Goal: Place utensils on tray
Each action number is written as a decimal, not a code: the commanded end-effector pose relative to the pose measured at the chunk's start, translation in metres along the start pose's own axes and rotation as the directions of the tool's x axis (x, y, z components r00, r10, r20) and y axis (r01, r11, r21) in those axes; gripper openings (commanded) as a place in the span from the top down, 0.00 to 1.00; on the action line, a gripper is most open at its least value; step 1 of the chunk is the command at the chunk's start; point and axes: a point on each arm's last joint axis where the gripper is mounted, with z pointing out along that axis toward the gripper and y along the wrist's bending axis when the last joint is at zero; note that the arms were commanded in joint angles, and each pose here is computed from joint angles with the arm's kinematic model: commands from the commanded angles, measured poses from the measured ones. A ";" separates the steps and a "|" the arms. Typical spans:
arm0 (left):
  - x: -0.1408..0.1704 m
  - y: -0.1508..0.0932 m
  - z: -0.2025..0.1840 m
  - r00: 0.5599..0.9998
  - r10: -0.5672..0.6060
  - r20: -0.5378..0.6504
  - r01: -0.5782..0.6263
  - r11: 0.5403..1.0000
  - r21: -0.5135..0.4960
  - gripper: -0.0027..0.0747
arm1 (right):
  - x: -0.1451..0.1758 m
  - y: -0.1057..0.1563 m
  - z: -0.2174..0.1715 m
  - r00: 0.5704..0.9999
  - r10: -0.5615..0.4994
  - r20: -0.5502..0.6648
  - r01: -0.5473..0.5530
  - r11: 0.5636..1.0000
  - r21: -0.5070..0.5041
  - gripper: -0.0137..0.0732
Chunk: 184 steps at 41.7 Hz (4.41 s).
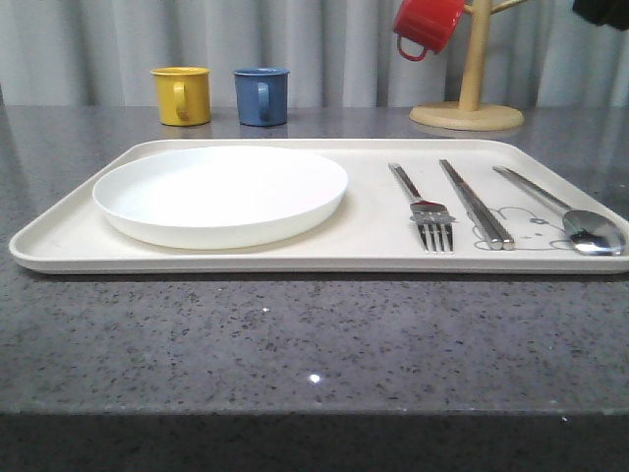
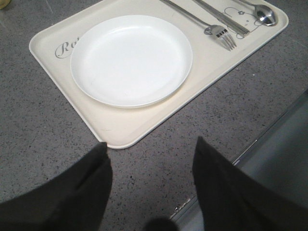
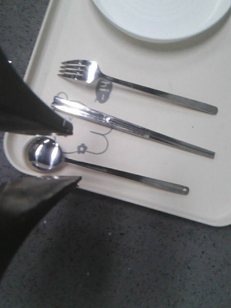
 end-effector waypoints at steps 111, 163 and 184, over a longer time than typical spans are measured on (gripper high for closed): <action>0.149 0.018 0.040 0.760 -0.009 0.649 0.359 0.839 -0.410 0.99 | 0.207 0.016 -0.117 0.868 -0.148 0.475 0.168 0.986 0.001 0.92; 0.160 0.018 0.044 0.744 -0.008 0.668 0.390 0.817 -0.424 0.99 | 0.207 0.016 -0.117 0.868 -0.148 0.475 0.168 0.986 0.001 0.92; 0.160 0.018 0.044 0.744 -0.008 0.668 0.390 0.817 -0.424 0.99 | 0.230 -0.013 -0.060 0.574 -0.154 0.804 -0.016 0.980 0.199 0.92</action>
